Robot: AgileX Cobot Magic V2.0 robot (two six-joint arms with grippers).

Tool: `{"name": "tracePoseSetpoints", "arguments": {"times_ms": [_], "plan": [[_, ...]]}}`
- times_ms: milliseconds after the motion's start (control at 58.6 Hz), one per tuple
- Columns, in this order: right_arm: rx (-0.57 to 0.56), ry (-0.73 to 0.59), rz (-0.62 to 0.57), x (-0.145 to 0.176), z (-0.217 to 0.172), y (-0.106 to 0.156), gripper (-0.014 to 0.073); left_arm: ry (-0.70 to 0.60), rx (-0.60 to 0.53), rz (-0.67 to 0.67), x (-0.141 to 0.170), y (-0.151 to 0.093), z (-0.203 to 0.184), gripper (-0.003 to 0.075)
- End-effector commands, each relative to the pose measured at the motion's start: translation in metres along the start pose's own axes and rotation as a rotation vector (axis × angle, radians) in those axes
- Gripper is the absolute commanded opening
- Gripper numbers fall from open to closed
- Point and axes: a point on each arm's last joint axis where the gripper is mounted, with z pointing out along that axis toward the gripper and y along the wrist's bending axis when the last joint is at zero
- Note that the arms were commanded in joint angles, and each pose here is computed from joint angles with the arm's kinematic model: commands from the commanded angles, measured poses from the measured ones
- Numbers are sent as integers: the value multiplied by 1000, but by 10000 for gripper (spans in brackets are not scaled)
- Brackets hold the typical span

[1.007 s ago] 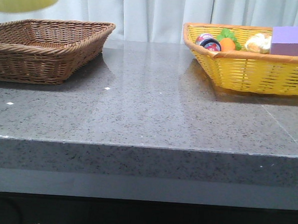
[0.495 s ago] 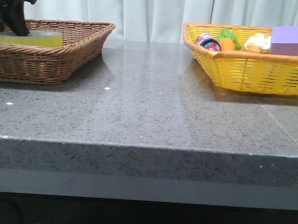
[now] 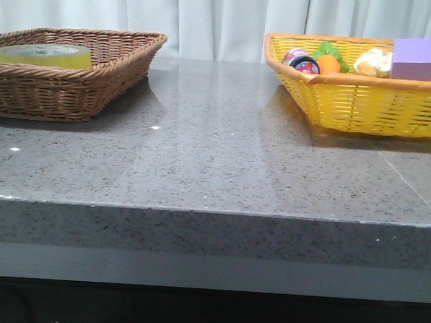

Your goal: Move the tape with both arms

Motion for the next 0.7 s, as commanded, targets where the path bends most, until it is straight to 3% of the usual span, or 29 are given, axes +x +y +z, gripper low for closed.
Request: {"name": "tracePoseSetpoints", "arguments": {"times_ms": [0, 239, 682], "plan": [[7, -104, -16, -15, -1, 0, -68, -200, 1, -10, -10, -2, -36, -17], [7, -106, -16, -16, -1, 0, -68, -340, 0, -20, 35, -4, -74, -20], [7, -104, -16, -16, -1, 0, -68, -576, -10, -30, 171, -6, -131, -20]]}}
